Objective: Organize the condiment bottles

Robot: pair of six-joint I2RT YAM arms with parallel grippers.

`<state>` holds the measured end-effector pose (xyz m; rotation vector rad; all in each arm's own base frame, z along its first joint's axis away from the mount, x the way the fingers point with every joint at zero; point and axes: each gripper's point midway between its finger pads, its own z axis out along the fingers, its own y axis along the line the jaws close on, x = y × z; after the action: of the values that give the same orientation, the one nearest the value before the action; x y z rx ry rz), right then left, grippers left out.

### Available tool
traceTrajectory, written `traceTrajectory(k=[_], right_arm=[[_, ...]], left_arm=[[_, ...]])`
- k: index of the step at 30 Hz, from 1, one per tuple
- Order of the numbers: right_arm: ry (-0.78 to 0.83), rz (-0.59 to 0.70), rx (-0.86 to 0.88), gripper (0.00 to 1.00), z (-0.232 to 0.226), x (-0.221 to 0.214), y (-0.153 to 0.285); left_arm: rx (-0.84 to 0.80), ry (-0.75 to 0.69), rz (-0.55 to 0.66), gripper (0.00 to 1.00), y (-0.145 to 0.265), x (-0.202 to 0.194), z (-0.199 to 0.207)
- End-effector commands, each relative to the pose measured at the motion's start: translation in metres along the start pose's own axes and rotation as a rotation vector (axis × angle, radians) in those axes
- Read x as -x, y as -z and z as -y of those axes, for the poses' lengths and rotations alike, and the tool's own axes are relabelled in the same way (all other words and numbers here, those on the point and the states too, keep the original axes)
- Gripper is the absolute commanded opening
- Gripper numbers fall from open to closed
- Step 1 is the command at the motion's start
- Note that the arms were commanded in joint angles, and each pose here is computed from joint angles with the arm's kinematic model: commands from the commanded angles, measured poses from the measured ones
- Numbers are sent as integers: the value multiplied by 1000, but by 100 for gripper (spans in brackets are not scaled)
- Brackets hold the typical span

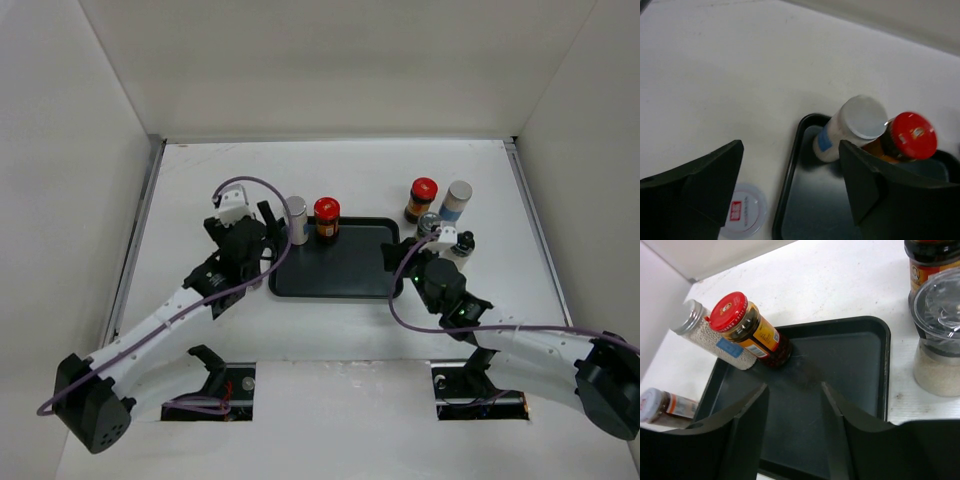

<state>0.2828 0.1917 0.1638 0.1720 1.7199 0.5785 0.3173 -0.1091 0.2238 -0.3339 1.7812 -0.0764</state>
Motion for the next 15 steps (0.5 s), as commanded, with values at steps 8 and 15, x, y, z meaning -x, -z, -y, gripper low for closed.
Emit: traceTrajectory(k=[8,15], right_arm=[[-30,47,64,76,-26,18,-5],[-30,43,70,81,-27,19,-3]], left_arm=[[200,-86,-253,93,27,-75,-67],[234,-96,-324,91,21,-100,-73]])
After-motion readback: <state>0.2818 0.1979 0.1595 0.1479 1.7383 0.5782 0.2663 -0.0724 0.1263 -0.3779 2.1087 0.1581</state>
